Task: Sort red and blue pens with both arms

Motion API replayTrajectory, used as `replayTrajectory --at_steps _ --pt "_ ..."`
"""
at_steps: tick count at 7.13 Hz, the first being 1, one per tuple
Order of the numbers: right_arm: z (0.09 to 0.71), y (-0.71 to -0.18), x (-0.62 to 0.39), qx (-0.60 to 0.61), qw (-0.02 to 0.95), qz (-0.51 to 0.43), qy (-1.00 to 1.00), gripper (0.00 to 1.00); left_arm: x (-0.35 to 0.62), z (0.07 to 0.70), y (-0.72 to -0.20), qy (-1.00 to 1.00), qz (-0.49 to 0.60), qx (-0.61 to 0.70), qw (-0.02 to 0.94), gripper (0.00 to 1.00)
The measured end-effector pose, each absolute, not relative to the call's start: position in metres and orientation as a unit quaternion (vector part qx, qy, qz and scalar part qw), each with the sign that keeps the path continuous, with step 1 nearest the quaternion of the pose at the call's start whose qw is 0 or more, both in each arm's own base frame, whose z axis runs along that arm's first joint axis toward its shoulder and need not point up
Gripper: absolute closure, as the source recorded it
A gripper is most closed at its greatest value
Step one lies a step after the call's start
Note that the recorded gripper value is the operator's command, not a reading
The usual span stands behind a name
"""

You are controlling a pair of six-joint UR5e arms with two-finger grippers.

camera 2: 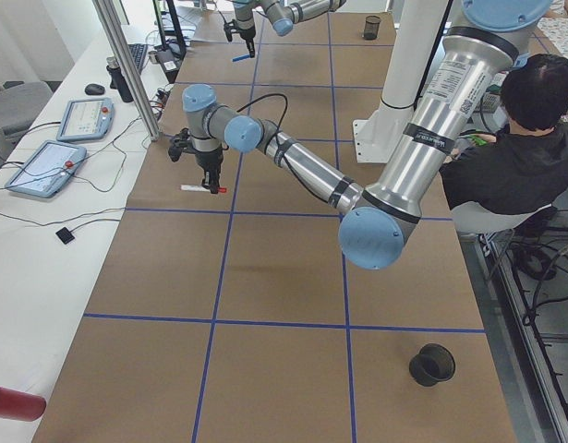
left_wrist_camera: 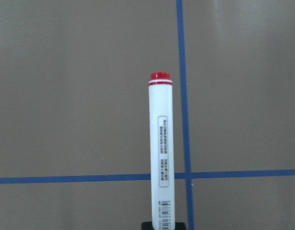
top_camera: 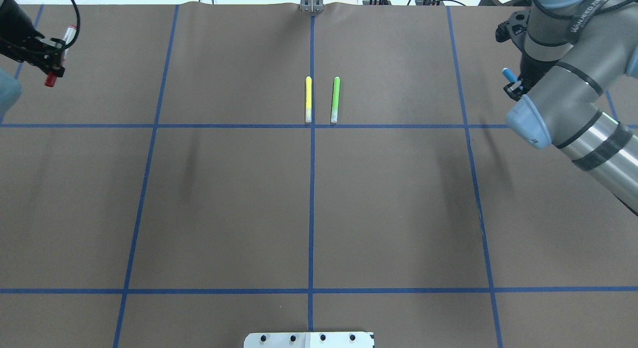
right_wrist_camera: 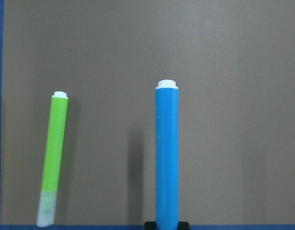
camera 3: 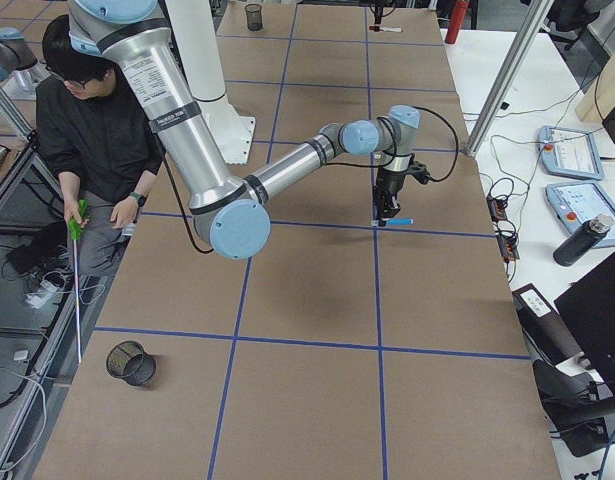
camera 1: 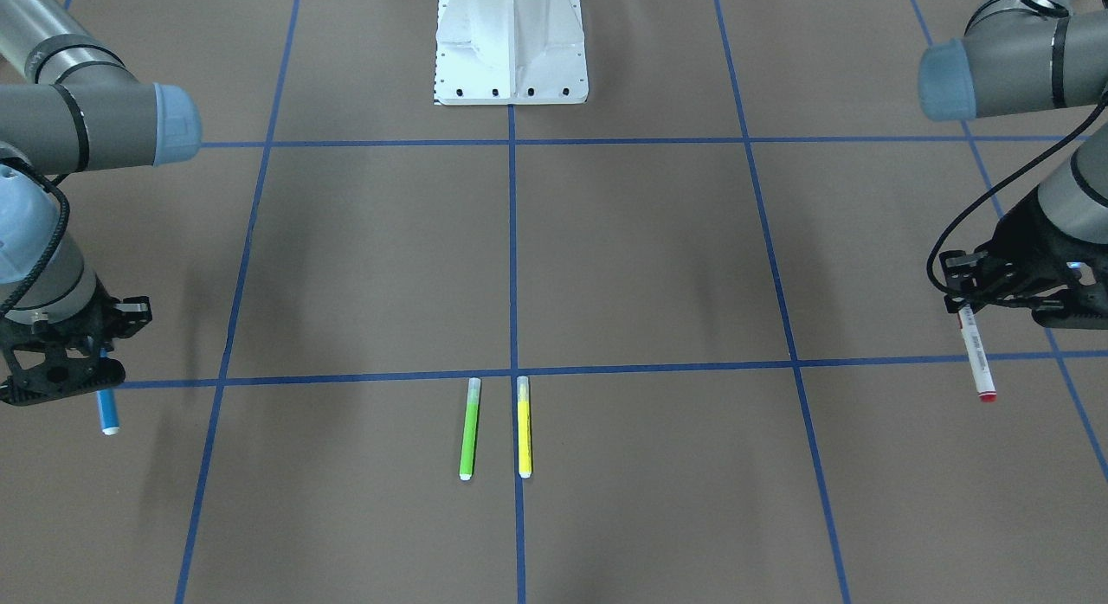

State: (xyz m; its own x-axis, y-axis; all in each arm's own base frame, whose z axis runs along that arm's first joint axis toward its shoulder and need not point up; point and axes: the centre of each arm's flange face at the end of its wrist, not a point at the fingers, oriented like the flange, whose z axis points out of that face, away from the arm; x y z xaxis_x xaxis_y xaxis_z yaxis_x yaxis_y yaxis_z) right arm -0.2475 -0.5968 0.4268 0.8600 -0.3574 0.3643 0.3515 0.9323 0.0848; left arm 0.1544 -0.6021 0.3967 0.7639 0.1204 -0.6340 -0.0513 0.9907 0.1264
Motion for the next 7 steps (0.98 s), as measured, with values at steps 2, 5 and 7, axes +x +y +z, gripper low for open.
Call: replayTrajectory --at_steps 2,5,7 --pt "0.477 -0.568 -0.181 -0.014 0.960 -0.220 -0.175 1.00 0.105 0.453 -0.585 0.285 0.102 0.057 0.951 1.00" --pt "0.544 -0.503 -0.107 -0.059 0.954 -0.214 -0.200 1.00 0.026 0.535 -0.548 0.245 0.135 0.005 0.960 1.00" --pt "0.583 -0.471 -0.057 -0.082 0.951 -0.210 -0.210 1.00 -0.023 0.592 -0.497 0.245 0.104 -0.059 0.962 1.00"
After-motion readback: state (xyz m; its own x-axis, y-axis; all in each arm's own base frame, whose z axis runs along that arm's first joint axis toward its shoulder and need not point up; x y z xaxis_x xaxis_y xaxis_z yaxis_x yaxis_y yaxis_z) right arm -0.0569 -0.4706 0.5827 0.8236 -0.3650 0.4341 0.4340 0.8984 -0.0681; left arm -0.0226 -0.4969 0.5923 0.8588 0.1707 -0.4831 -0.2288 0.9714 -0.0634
